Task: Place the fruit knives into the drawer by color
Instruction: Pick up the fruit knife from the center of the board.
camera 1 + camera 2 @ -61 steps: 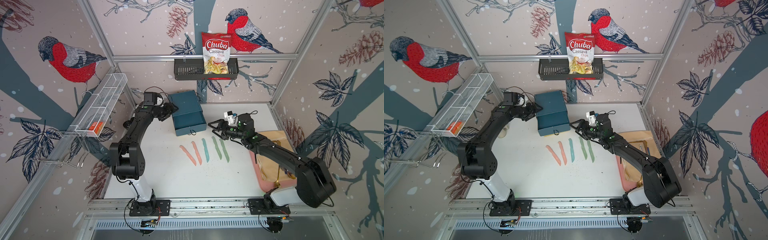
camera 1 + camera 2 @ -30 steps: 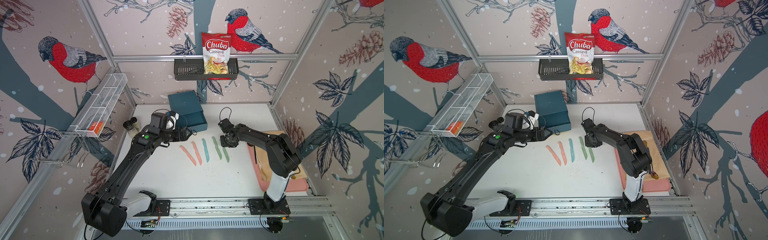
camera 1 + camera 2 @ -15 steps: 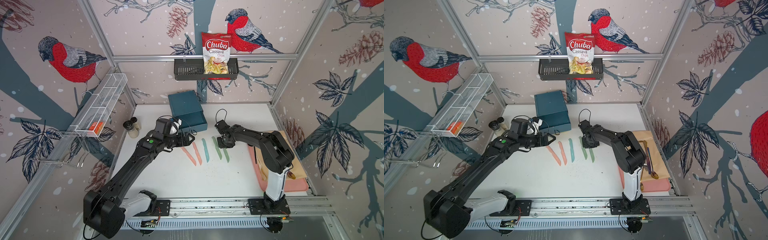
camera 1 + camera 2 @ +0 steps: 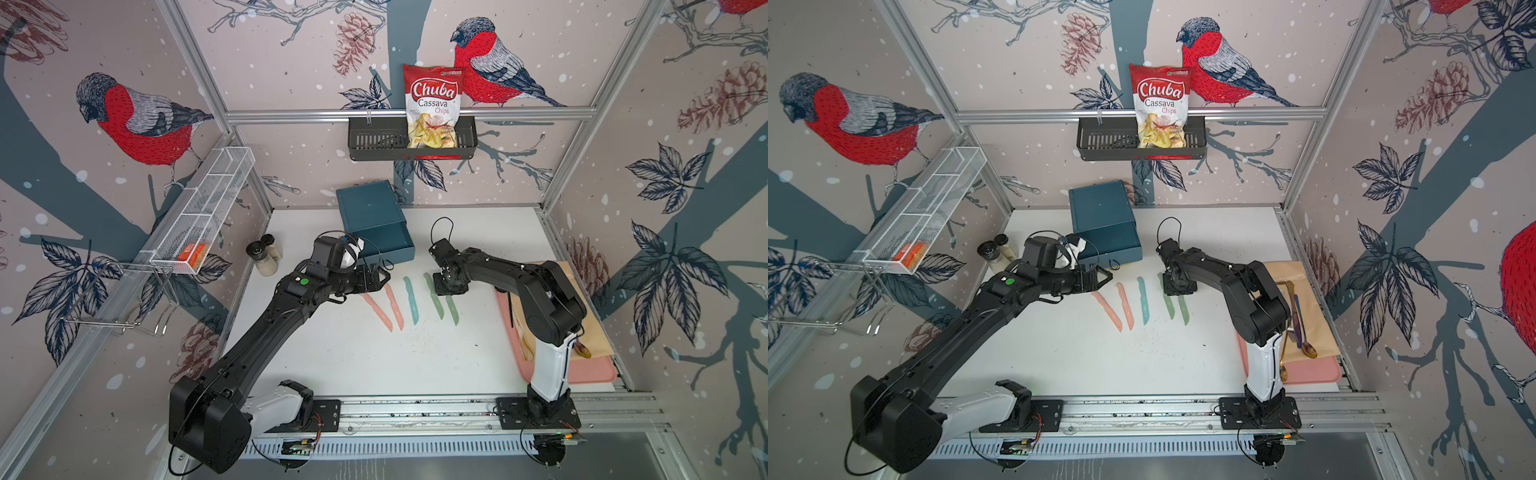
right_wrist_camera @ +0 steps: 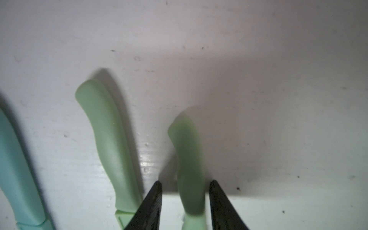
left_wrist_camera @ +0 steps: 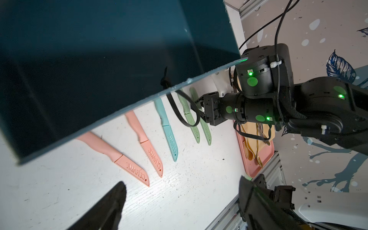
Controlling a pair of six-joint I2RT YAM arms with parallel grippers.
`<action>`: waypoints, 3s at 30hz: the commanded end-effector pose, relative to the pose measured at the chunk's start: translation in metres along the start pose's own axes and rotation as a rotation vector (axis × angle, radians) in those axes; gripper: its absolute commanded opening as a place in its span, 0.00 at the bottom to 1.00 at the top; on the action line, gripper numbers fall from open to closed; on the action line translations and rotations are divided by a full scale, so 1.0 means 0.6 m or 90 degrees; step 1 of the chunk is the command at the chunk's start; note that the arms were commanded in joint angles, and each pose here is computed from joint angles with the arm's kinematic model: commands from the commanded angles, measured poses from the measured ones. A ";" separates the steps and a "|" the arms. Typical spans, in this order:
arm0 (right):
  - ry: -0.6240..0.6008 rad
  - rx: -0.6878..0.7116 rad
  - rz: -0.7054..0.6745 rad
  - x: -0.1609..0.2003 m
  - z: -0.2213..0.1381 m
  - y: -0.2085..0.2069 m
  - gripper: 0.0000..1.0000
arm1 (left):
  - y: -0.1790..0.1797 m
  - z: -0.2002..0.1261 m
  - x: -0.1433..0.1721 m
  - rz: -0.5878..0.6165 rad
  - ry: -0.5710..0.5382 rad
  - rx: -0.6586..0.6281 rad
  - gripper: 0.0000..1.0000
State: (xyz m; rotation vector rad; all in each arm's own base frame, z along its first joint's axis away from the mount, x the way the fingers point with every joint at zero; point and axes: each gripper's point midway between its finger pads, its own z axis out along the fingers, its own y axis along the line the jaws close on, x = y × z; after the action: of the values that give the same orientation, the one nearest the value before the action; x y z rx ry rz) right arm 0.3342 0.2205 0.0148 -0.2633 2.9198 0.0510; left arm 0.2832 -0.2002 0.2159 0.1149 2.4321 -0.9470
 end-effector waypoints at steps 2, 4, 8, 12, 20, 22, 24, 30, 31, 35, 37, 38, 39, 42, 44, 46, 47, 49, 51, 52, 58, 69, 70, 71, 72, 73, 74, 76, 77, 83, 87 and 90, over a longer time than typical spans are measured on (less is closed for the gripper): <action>0.110 0.030 0.002 0.065 -0.009 -0.026 0.41 | 0.007 0.008 0.004 -0.001 -0.002 -0.002 0.90; 0.115 0.031 0.008 0.065 -0.016 -0.031 0.39 | 0.007 0.009 0.006 -0.003 -0.003 0.000 0.90; 0.102 0.024 0.016 0.057 -0.027 -0.036 0.39 | 0.008 0.009 0.008 -0.006 -0.007 0.003 0.91; 0.101 0.020 0.017 0.048 -0.020 -0.038 0.38 | 0.010 0.014 0.010 -0.008 -0.005 0.007 0.91; 0.085 0.000 0.008 0.030 -0.022 -0.026 0.38 | 0.012 0.018 0.008 -0.009 -0.004 0.006 0.91; 0.096 0.002 0.001 0.035 -0.016 -0.027 0.36 | 0.013 0.020 0.011 -0.010 -0.001 0.006 0.91; 0.102 0.003 -0.004 0.040 -0.011 -0.028 0.35 | 0.014 0.022 0.012 -0.011 -0.001 0.007 0.91; 0.117 0.005 -0.021 0.052 0.003 -0.032 0.29 | 0.015 0.025 0.011 -0.013 -0.001 0.008 0.91; 0.115 0.005 -0.024 0.052 0.005 -0.031 0.27 | 0.015 0.026 0.011 -0.013 -0.001 0.009 0.91; 0.121 0.005 -0.030 0.056 0.015 -0.032 0.22 | 0.016 0.029 0.011 -0.015 0.000 0.011 0.91; 0.121 0.006 -0.033 0.055 0.018 -0.033 0.20 | 0.016 0.031 0.011 -0.016 0.001 0.011 0.91; 0.119 0.007 -0.033 0.054 0.018 -0.033 0.19 | 0.016 0.031 0.011 -0.017 0.000 0.012 0.91; 0.118 0.007 -0.034 0.052 0.018 -0.033 0.18 | 0.016 0.032 0.010 -0.017 -0.001 0.013 0.91; 0.115 0.011 -0.034 0.049 0.017 -0.036 0.11 | 0.016 0.032 0.009 -0.020 -0.002 0.014 0.91; 0.113 0.012 -0.033 0.048 0.016 -0.037 0.06 | 0.016 0.033 0.010 -0.022 -0.002 0.014 0.91; 0.110 0.011 -0.030 0.045 0.012 -0.038 0.01 | 0.016 0.033 0.010 -0.022 -0.003 0.015 0.92; 0.109 0.011 -0.030 0.044 0.011 -0.038 0.00 | 0.016 0.034 0.010 -0.022 -0.002 0.015 0.91; 0.106 0.010 -0.028 0.042 0.007 -0.039 0.00 | 0.016 0.034 0.010 -0.023 -0.002 0.015 0.92; 0.099 0.010 -0.027 0.037 0.000 -0.038 0.00 | 0.016 0.033 0.009 -0.022 -0.004 0.016 0.92; 0.097 0.010 -0.024 0.035 -0.003 -0.039 0.00 | 0.016 0.034 0.009 -0.023 -0.004 0.016 0.92; 0.077 0.007 -0.016 0.013 -0.037 -0.037 0.00 | 0.012 0.033 0.004 -0.020 -0.007 0.019 0.92; 0.038 -0.043 0.039 -0.015 -0.118 -0.039 0.00 | 0.001 0.030 -0.017 -0.003 -0.016 0.018 0.92; 0.033 -0.054 0.044 -0.017 -0.127 -0.036 0.00 | -0.001 0.029 -0.021 0.000 -0.017 0.018 0.92; 0.028 -0.065 0.052 -0.018 -0.137 -0.034 0.00 | 0.003 0.032 -0.018 0.000 -0.011 0.013 0.92; 0.024 -0.077 0.058 -0.018 -0.147 -0.030 0.00 | -0.008 0.026 -0.032 0.008 -0.022 0.017 0.92; 0.019 -0.086 0.063 -0.020 -0.157 -0.028 0.00 | -0.011 0.024 -0.038 0.012 -0.026 0.017 0.92; 0.015 -0.097 0.068 -0.021 -0.168 -0.024 0.00 | -0.015 0.021 -0.045 0.016 -0.031 0.017 0.92; 0.003 -0.118 0.082 -0.024 -0.192 -0.018 0.00 | -0.021 0.017 -0.057 0.022 -0.041 0.016 0.93; -0.006 -0.131 0.088 -0.027 -0.209 -0.013 0.00 | -0.024 0.013 -0.065 0.024 -0.047 0.014 0.93; -0.054 -0.246 0.140 -0.051 -0.319 0.027 0.00 | -0.036 -0.019 -0.116 0.036 -0.108 0.002 0.94; -0.066 -0.367 0.188 -0.061 -0.389 0.076 0.00 | -0.037 -0.048 -0.159 0.024 -0.145 0.012 0.94; -0.050 -0.468 0.235 -0.063 -0.430 0.118 0.00 | -0.042 -0.065 -0.182 0.032 -0.162 0.014 0.95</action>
State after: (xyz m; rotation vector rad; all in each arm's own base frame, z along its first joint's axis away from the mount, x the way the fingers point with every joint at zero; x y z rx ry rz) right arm 0.3149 0.2553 0.2481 0.0575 2.7336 0.8685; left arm 0.3497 -0.1854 0.2994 0.0355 2.1981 -0.9100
